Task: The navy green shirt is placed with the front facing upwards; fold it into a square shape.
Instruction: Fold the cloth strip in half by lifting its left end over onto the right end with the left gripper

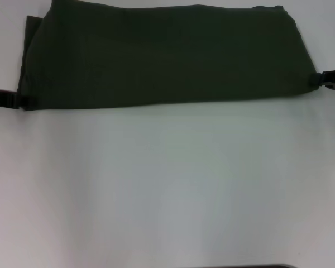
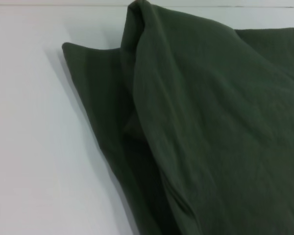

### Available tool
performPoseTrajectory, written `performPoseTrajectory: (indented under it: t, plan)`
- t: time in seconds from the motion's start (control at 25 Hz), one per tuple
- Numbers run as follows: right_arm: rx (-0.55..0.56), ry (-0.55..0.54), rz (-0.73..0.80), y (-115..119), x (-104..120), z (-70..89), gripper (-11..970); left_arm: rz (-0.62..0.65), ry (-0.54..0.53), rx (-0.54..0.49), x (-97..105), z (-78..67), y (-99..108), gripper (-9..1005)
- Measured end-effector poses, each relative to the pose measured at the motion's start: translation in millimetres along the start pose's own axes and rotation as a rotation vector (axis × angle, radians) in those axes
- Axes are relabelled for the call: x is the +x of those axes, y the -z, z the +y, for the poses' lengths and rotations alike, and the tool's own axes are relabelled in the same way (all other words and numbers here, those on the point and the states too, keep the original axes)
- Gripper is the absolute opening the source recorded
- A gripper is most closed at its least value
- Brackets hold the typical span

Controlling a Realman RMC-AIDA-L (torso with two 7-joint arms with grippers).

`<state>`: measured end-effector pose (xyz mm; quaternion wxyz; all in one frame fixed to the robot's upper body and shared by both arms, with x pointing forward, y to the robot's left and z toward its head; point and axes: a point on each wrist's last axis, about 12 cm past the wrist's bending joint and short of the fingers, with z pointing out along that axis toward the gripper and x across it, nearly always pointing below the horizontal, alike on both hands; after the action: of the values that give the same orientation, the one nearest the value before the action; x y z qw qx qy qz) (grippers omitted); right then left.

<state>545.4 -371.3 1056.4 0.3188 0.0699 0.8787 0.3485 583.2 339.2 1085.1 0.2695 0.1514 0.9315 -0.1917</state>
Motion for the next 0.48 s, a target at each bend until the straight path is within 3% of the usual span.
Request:
performPoseTrajectory:
  t: [0.08, 0.48]
  plan:
    - [-0.001, 0.000, 0.000, -0.1, 0.1, 0.1, 9, -0.002, 0.001, -0.001, -0.1, 0.3, 0.3, 301]
    - [0.000, 0.002, 0.003, -0.4, 1.2, 0.0, 10, 0.002, 0.002, -0.005, 0.8, 1.0, 0.1, 92]
